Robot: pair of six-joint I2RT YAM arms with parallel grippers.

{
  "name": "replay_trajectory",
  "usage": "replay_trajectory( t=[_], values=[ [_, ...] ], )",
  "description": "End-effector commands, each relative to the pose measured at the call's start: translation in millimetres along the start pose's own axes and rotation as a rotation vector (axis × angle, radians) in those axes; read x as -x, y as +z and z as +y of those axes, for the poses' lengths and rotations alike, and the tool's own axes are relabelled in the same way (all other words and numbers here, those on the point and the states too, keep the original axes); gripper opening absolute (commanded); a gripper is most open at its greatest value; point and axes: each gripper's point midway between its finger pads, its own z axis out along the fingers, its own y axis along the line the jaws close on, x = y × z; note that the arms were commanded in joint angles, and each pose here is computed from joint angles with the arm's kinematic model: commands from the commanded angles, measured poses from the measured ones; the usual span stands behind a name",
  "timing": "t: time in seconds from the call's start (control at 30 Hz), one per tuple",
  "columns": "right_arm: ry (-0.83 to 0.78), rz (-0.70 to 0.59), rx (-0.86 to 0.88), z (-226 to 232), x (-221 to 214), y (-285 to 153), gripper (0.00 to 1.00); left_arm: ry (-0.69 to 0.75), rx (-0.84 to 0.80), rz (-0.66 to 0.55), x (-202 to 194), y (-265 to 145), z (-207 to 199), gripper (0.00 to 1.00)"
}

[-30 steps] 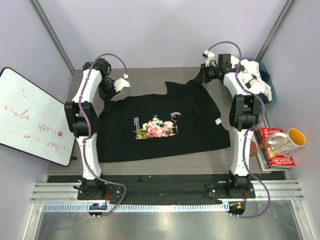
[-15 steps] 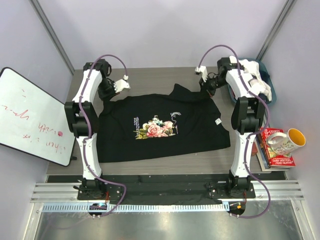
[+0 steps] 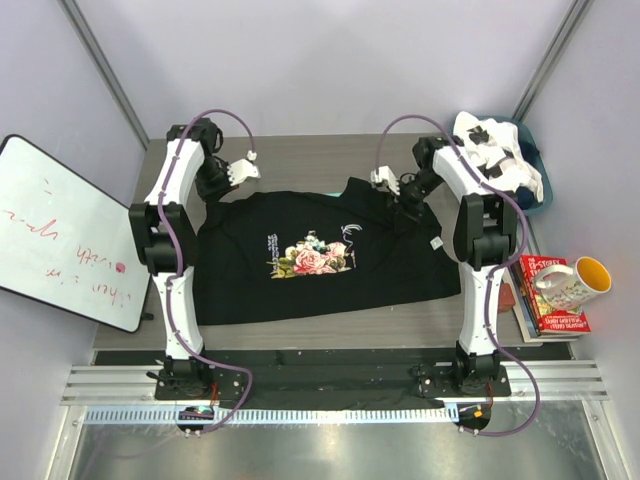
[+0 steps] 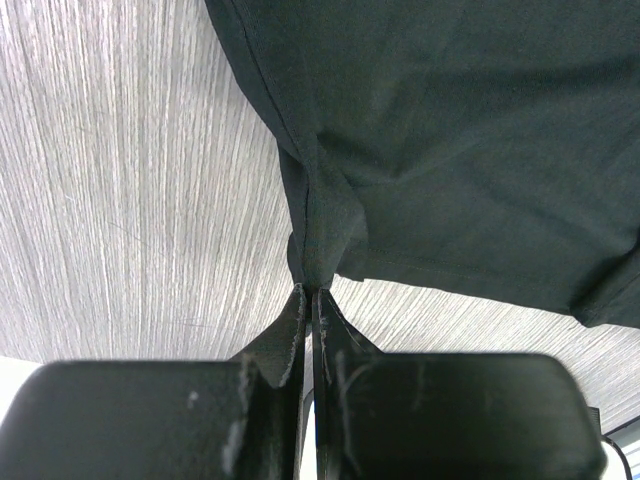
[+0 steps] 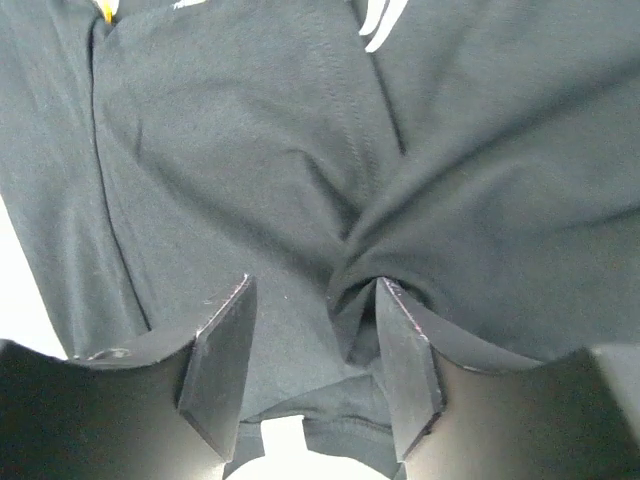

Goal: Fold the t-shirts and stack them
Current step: Grap the side of the flattened tshirt furthest away from the robot with both arms

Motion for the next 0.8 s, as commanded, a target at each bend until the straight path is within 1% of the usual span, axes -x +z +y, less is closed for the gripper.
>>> replay_trajectory(
  t=[0.0, 0.03, 0.07, 0.1, 0.17, 0.2, 0.23, 0.27, 0.3, 0.33, 0.47, 0.6, 0.77],
  values=[
    [0.097, -0.166, -0.127, -25, 37, -42, 0.58, 0.000, -0.025, 0.014, -3, -29, -22, 0.00],
    [0.201, -0.210, -0.153, -33, 42, -48, 0.58, -0.002, -0.026, 0.012, -3, -29, -22, 0.00],
    [0.198, -0.268, -0.222, -53, 54, -61, 0.59, -0.003, -0.025, 0.015, -3, -29, -23, 0.00],
    [0.247, -0.305, -0.244, -67, 50, -64, 0.59, -0.002, -0.027, 0.014, -3, -29, -24, 0.00],
    [0.362, -0.401, -0.293, -90, 60, -75, 0.60, -0.003, -0.025, 0.014, -4, -29, -24, 0.00],
    [0.409, -0.416, -0.276, -98, 57, -66, 0.61, -0.002, -0.026, 0.012, -4, -29, -24, 0.00],
    [0.458, -0.448, -0.282, -108, 43, -73, 0.62, -0.002, -0.025, 0.012, -3, -28, -24, 0.00],
    [0.494, -0.476, -0.286, -114, 46, -80, 0.63, -0.004, -0.020, 0.010, -3, -29, -23, 0.00],
    [0.537, -0.483, -0.262, -121, 37, -69, 0.63, -0.004, -0.023, 0.013, -4, -29, -24, 0.00],
    [0.553, -0.511, -0.242, -122, 38, -71, 0.64, -0.004, -0.021, 0.012, -3, -29, -24, 0.00],
    [0.614, -0.517, -0.204, -125, 31, -57, 0.65, -0.003, -0.021, 0.022, -5, -31, -25, 0.00],
    [0.682, -0.519, -0.174, -127, 20, -43, 0.64, -0.003, -0.023, 0.020, -5, -30, -26, 0.00],
    [0.701, -0.528, -0.155, -128, 18, -38, 0.62, -0.002, -0.025, 0.020, -4, -30, -26, 0.00]
  ],
)
